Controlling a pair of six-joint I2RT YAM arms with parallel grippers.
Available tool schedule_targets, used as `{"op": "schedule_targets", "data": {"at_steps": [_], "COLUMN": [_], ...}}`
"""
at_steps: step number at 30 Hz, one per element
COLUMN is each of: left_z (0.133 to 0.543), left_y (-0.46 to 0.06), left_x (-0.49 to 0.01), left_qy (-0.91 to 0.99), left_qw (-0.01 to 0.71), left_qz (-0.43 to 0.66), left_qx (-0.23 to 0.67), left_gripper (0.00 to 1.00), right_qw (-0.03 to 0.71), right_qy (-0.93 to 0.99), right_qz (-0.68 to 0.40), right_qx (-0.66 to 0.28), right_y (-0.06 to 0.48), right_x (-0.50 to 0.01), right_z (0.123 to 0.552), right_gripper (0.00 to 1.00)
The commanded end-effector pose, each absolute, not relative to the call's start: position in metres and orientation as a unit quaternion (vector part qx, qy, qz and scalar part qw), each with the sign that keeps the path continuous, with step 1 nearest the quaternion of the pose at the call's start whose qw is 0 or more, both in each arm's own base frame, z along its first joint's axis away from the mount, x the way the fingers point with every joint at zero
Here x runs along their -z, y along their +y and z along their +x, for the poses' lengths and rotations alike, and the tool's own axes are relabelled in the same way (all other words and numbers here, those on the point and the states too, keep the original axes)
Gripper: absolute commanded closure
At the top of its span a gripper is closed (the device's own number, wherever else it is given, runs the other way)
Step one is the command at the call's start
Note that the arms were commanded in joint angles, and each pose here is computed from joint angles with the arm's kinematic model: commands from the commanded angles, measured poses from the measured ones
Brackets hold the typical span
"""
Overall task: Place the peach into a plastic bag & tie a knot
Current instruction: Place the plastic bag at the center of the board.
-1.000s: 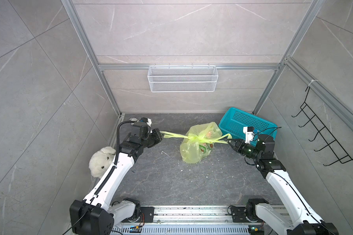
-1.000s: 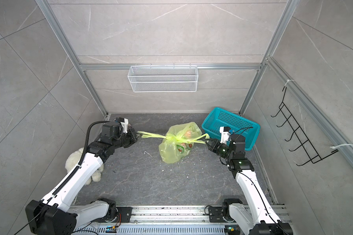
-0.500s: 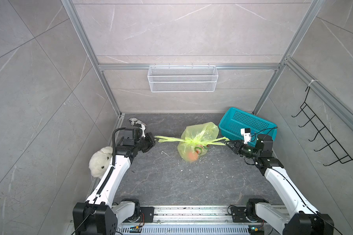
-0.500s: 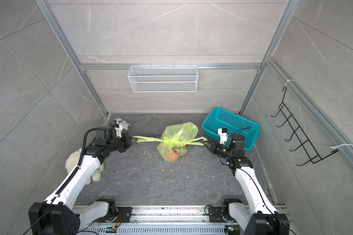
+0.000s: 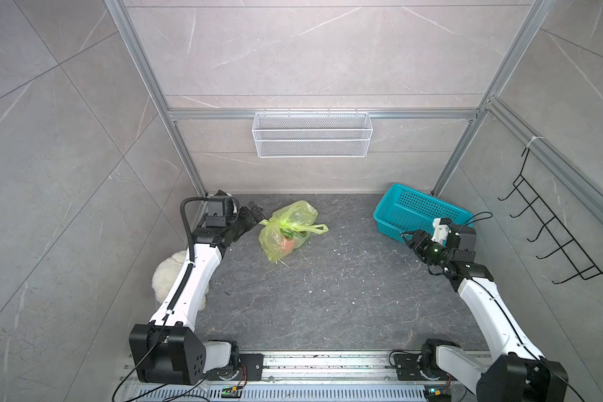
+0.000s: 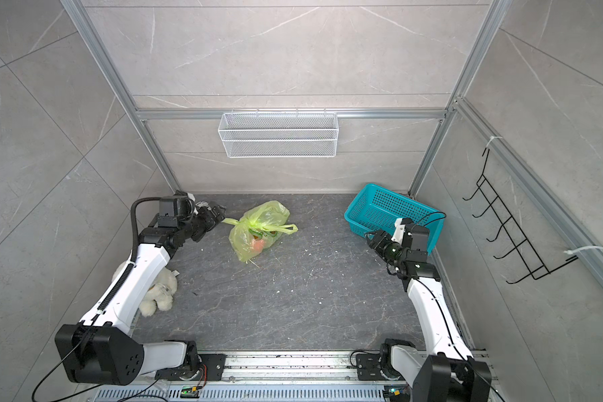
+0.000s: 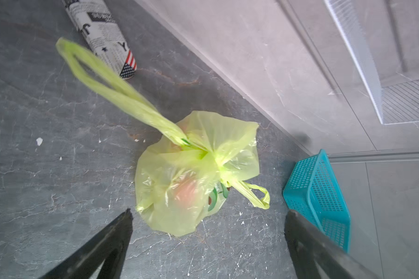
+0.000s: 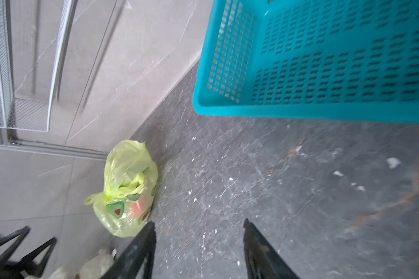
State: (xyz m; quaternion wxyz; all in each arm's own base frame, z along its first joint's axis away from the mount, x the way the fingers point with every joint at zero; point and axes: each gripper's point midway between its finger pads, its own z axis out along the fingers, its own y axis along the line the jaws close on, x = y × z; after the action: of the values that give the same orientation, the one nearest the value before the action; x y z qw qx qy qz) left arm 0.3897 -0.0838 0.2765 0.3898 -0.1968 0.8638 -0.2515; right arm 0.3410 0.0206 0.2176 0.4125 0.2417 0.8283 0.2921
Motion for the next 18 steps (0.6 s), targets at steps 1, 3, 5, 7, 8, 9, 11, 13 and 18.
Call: {"op": "schedule_targets", "data": {"at_steps": [1, 3, 5, 7, 8, 9, 11, 13, 18], "left_z": [0.374, 0.361, 0.348, 0.34, 0.339, 0.337, 0.327, 0.317, 0.312], "left_y": [-0.093, -0.106, -0.11, -0.101, -0.086, -0.066, -0.025, 0.008, 0.052], "left_x": [-0.311, -0.328, -0.346, -0.357, -0.359, -0.357, -0.352, -0.336, -0.262], "left_qy": [0.872, 0.866, 0.855, 0.841, 0.835, 0.826, 0.803, 0.77, 0.741], "left_qw": [0.423, 0.441, 0.471, 0.508, 0.526, 0.542, 0.569, 0.597, 0.599], "left_qz": [-0.136, -0.102, -0.074, -0.06, -0.078, -0.11, -0.175, -0.223, -0.3], "left_qx": [0.207, 0.213, 0.204, 0.175, 0.143, 0.105, 0.023, -0.036, -0.038], "left_gripper": [0.0, 0.0, 0.0, 0.0, 0.0, 0.0, 0.01, 0.01, 0.0], "right_qw": [0.475, 0.502, 0.525, 0.548, 0.557, 0.565, 0.574, 0.569, 0.556], "right_qy": [0.812, 0.798, 0.783, 0.765, 0.756, 0.746, 0.736, 0.738, 0.77], "right_qz": [0.273, 0.284, 0.298, 0.315, 0.329, 0.341, 0.354, 0.361, 0.31], "right_qx": [-0.201, -0.176, -0.149, -0.12, -0.106, -0.09, -0.064, -0.036, -0.043], "right_y": [-0.013, -0.024, -0.035, -0.047, -0.055, -0.062, -0.072, -0.08, -0.067], "right_x": [-0.246, -0.257, -0.266, -0.271, -0.272, -0.272, -0.267, -0.25, -0.2], "right_z": [0.329, 0.321, 0.312, 0.303, 0.298, 0.294, 0.288, 0.286, 0.308], "right_gripper": [0.38, 0.37, 0.33, 0.01, 0.0, 0.0, 0.0, 0.0, 0.0]}}
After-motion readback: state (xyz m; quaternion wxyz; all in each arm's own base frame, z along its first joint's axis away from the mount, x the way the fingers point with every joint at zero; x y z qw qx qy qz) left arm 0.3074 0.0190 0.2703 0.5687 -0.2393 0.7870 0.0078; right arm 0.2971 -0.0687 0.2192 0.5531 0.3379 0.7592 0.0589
